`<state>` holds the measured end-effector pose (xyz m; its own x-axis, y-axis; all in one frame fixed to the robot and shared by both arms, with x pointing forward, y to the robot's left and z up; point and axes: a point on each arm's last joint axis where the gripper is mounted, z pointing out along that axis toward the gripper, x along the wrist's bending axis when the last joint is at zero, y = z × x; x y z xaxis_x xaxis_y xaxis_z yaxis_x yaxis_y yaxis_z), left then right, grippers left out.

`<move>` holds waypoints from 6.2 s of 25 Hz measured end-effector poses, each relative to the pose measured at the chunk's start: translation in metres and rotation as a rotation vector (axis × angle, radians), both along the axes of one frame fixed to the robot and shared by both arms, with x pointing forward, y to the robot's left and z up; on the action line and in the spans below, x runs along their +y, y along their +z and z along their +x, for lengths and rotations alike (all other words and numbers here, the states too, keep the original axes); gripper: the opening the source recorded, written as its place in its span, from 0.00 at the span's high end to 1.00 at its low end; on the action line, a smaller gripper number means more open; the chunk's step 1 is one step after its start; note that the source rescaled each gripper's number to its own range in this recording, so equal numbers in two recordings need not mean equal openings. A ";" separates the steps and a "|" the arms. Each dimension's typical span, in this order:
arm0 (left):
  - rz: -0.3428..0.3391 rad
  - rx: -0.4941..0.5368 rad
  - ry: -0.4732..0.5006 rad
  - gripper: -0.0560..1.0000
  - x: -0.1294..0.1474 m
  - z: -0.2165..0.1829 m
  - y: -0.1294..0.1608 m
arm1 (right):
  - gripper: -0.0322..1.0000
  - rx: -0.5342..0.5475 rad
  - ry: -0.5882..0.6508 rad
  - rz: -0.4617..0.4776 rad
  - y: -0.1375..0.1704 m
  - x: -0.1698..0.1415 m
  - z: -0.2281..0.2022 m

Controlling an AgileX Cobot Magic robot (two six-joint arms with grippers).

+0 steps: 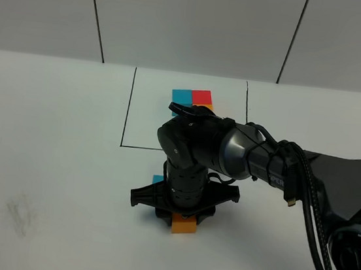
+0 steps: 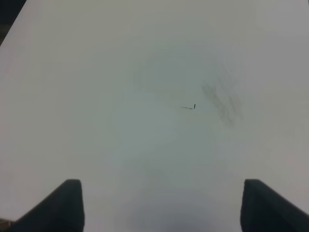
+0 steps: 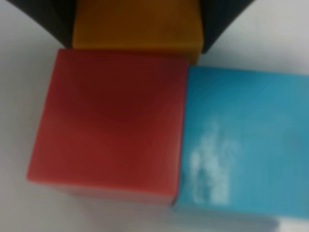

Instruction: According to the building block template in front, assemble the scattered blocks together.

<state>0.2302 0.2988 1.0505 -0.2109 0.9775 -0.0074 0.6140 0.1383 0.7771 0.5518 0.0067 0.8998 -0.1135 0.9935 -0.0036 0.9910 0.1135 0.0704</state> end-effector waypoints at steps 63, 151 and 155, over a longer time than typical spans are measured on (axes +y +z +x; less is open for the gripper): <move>0.000 0.000 0.000 0.37 0.000 0.000 0.000 | 0.28 -0.104 0.092 0.006 0.076 -0.026 0.004; 0.001 0.000 0.000 0.37 0.000 0.000 0.000 | 0.12 -0.863 0.059 0.168 0.155 -0.317 -0.318; 0.001 0.000 0.000 0.37 0.000 0.000 0.000 | 0.24 -0.925 0.082 0.175 0.156 -0.315 -0.314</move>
